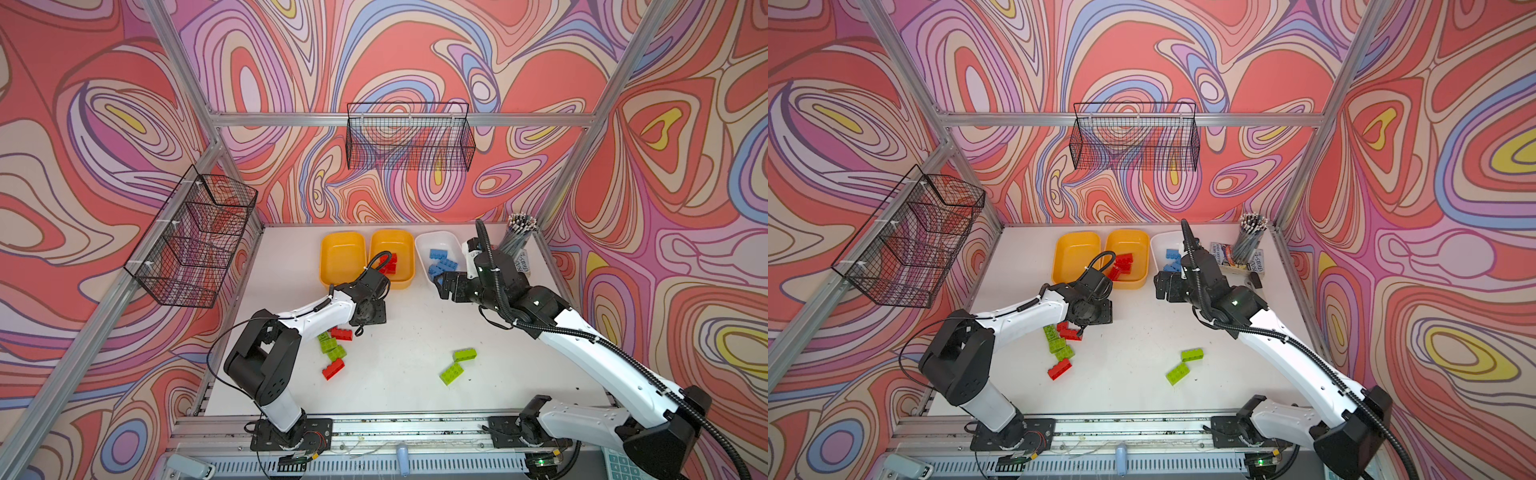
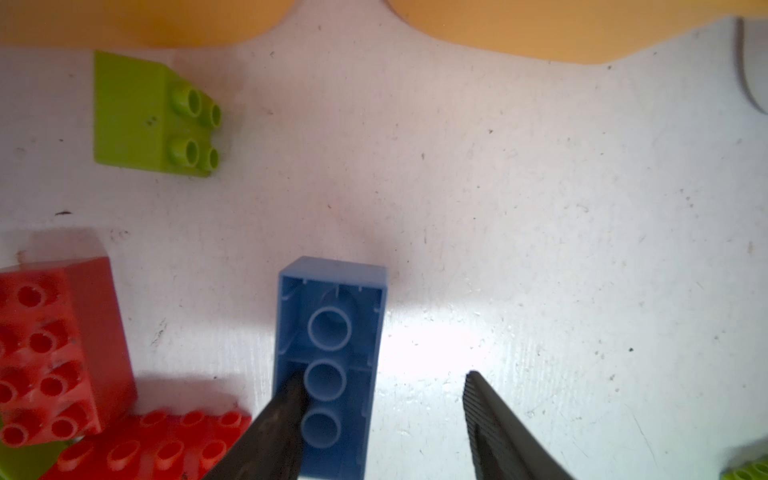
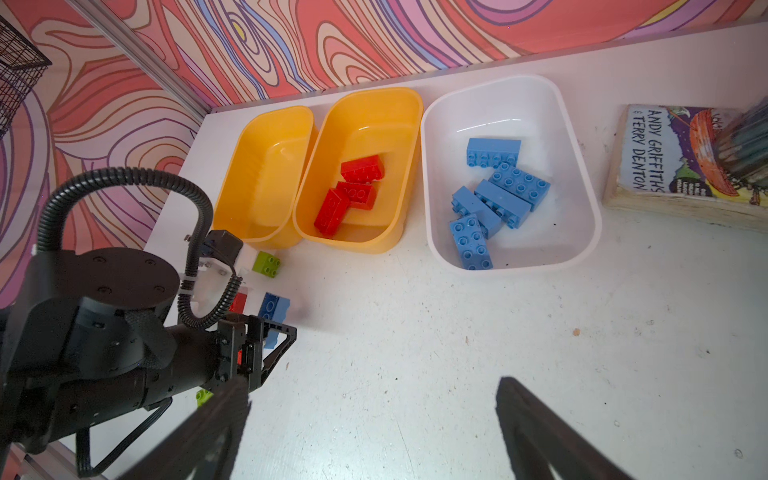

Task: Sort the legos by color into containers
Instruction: 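Lower the left gripper onto the blue brick and close, then lift the blue brick with the left gripper toward the approaching right gripper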

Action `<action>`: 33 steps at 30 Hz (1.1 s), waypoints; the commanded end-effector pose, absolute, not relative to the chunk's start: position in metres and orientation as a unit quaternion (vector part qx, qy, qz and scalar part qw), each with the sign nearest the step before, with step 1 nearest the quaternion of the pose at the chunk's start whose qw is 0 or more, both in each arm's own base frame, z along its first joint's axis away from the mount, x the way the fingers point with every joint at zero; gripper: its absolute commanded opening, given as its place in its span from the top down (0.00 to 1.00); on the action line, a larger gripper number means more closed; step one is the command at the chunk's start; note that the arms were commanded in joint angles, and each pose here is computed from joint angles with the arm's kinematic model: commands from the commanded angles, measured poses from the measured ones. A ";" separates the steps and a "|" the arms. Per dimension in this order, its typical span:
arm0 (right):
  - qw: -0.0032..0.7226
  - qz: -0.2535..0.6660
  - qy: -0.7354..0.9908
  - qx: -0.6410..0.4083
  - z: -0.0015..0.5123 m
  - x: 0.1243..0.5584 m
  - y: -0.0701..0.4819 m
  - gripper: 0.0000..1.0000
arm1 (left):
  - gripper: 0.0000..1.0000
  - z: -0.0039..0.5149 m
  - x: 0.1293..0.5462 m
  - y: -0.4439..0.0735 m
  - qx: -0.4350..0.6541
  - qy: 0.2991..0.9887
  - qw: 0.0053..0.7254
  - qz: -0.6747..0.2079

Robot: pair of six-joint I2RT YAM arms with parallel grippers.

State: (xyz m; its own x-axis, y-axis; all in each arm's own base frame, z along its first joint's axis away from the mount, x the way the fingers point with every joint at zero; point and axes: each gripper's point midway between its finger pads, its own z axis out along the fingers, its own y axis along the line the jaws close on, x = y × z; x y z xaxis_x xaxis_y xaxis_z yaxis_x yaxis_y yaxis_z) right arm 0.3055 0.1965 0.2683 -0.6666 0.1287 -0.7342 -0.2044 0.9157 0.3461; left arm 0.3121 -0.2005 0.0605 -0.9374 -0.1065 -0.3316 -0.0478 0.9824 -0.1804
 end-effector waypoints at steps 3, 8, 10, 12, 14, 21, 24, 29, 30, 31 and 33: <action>0.401 0.191 0.896 -0.015 0.255 0.298 0.188 0.02 | 0.44 0.067 0.306 -0.229 -0.035 0.972 0.163 -0.167; 0.400 0.192 0.896 -0.009 0.251 0.292 0.183 0.02 | 0.54 0.053 0.301 -0.252 -0.003 0.979 0.140 -0.147; 0.400 0.189 0.897 -0.008 0.251 0.290 0.180 0.02 | 0.47 0.053 0.298 -0.263 0.016 0.980 0.136 -0.144; 0.396 0.185 0.899 -0.006 0.246 0.287 0.178 0.02 | 0.46 0.055 0.297 -0.271 0.026 0.978 0.139 -0.151; 0.388 0.181 0.904 -0.003 0.236 0.285 0.176 0.02 | 0.46 0.059 0.296 -0.279 0.029 0.974 0.144 -0.174; 0.373 0.188 0.909 0.002 0.216 0.282 0.178 0.02 | 0.41 0.057 0.295 -0.290 0.039 0.972 0.130 -0.193; 0.364 0.180 0.914 0.005 0.204 0.281 0.177 0.02 | 0.41 0.064 0.292 -0.304 0.047 0.958 0.137 -0.246; 0.342 0.203 0.918 0.010 0.180 0.281 0.188 0.05 | 0.46 0.079 0.288 -0.331 0.069 0.928 0.140 -0.337; 0.338 0.205 0.918 0.013 0.176 0.282 0.190 0.06 | 0.49 0.078 0.287 -0.334 0.069 0.926 0.138 -0.344; 0.335 0.209 0.919 0.015 0.171 0.282 0.192 0.08 | 0.54 0.075 0.287 -0.335 0.066 0.924 0.132 -0.352; 0.328 0.215 0.920 0.021 0.163 0.283 0.195 0.11 | 0.57 0.071 0.287 -0.339 0.052 0.915 0.119 -0.381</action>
